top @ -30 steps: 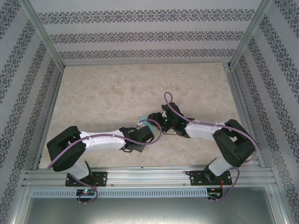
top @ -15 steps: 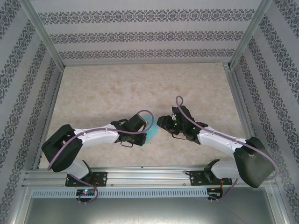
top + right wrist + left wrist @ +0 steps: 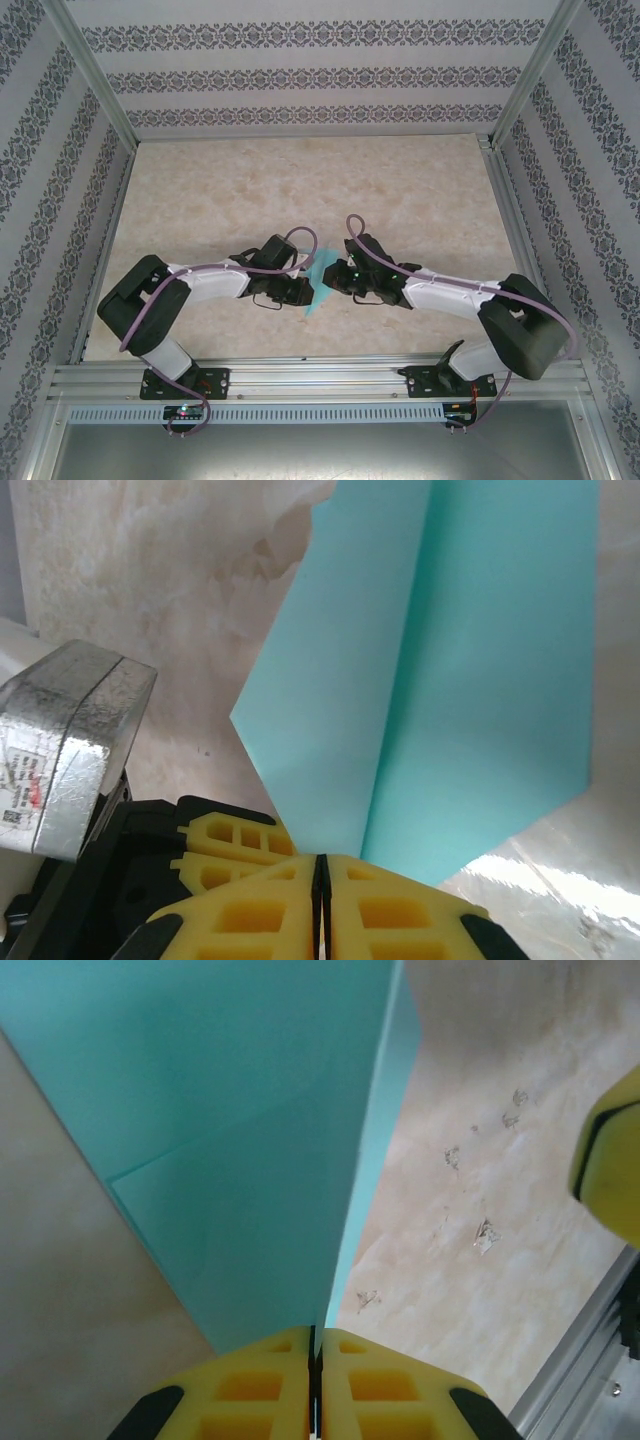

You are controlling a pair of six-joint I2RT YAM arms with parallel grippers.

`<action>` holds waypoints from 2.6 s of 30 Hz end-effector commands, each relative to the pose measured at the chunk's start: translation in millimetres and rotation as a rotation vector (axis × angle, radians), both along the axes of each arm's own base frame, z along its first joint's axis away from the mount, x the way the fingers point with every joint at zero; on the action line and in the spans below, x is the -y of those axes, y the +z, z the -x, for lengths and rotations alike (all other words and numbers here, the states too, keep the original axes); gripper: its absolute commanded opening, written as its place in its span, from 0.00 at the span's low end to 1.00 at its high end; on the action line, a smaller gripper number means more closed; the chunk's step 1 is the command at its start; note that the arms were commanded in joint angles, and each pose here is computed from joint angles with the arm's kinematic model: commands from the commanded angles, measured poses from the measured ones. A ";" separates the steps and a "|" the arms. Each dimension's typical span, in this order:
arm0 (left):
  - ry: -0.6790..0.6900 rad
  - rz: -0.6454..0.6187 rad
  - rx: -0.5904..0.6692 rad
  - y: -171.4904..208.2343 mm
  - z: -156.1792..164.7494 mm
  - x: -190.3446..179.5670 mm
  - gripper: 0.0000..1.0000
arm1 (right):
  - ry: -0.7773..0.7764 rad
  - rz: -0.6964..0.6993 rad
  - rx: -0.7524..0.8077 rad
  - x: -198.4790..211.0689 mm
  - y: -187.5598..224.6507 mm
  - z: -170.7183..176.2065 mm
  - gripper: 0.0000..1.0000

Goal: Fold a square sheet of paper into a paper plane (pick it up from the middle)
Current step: Fourth fold the wing at the center of the table.

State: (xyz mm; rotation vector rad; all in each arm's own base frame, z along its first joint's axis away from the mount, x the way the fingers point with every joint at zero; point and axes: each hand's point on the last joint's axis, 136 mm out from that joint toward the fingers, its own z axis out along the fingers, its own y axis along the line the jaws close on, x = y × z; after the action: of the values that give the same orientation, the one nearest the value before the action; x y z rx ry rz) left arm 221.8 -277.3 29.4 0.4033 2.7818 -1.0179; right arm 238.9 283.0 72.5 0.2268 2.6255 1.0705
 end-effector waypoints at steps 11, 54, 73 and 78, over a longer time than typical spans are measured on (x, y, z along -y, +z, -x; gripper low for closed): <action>0.017 0.198 -0.122 -0.8 -5.6 3.9 0.11 | -0.052 -0.097 0.030 -24.4 -6.1 -24.9 0.07; 0.107 0.373 -0.327 -0.5 -24.5 -5.7 0.09 | -0.080 -0.116 -0.015 -33.8 -35.9 -34.9 0.09; 0.175 0.193 -0.284 -23.0 -14.2 -30.8 0.18 | -0.138 -0.082 -0.040 -24.0 -50.0 -38.5 0.09; 0.182 0.167 -0.273 -25.9 -13.2 -35.0 0.10 | -0.141 -0.084 -0.040 -23.5 -50.1 -38.7 0.09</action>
State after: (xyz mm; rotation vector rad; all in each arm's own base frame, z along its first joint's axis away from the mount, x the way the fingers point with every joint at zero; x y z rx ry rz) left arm 241.8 -259.1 21.4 0.0342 2.7909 -1.4735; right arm 270.0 311.4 24.2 0.4079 2.5808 1.1602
